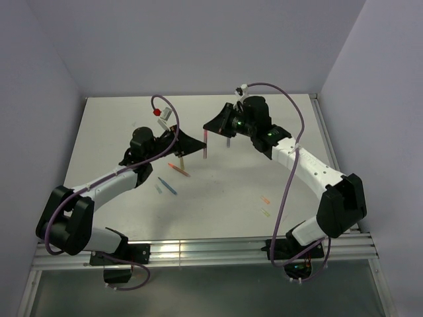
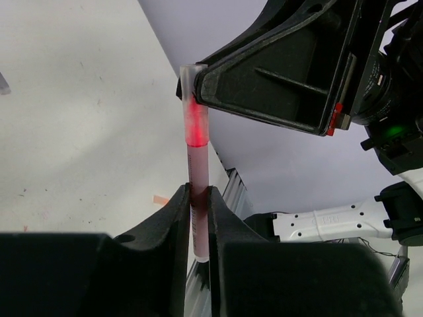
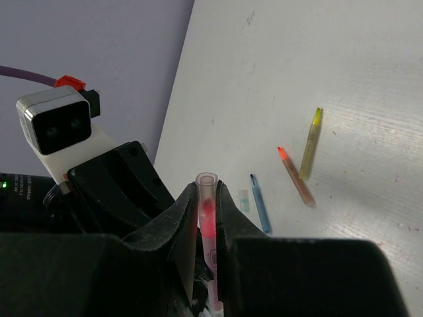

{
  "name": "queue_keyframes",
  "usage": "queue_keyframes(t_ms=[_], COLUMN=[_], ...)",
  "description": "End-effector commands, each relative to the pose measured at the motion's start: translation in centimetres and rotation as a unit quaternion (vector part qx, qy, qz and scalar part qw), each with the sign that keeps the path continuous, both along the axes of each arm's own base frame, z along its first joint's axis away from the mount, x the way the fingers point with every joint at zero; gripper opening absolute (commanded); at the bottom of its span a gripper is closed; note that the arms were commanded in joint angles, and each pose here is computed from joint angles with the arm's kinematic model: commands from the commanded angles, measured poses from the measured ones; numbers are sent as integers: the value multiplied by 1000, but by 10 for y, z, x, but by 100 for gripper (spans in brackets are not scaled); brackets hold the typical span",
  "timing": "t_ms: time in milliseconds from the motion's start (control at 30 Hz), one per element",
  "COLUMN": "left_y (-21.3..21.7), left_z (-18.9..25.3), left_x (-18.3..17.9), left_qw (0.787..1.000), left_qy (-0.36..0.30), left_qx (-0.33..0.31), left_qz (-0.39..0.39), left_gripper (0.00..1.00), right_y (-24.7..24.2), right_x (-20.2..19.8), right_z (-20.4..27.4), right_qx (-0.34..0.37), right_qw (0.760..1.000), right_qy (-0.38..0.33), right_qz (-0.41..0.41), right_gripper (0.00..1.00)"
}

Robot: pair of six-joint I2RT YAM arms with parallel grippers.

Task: Insert the pens into the pen caps
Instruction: Insert the pen cap onto the pen, then press the pen cap onto the pen.

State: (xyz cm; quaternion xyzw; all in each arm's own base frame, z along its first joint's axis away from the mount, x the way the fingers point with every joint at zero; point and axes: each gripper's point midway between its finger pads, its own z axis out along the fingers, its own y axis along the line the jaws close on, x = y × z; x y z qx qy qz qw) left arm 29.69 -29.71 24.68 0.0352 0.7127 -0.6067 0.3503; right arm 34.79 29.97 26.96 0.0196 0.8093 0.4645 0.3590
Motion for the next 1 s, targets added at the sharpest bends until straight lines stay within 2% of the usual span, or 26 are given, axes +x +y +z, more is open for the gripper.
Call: queue_keyframes(t_ms=[0, 100, 333, 967], left_y=[1, 1, 1, -11], left_z=[28, 26, 22, 21], left_x=[19, 20, 18, -14], left_qw=[998, 999, 999, 998], left_qy=[-44, -39, -34, -32], left_qx=[-18, -14, -12, -28], left_qz=[34, 35, 31, -40], left_gripper=[18, 20, 34, 41], right_y=[20, 18, 14, -4], right_x=[-27, -26, -21, 10], right_z=[7, 5, 2, 19], right_qx=[38, 41, 42, 29], right_qw=[996, 996, 997, 999], right_qy=[39, 43, 47, 2], right_qz=[64, 60, 49, -13], right_gripper=[0, 0, 0, 0])
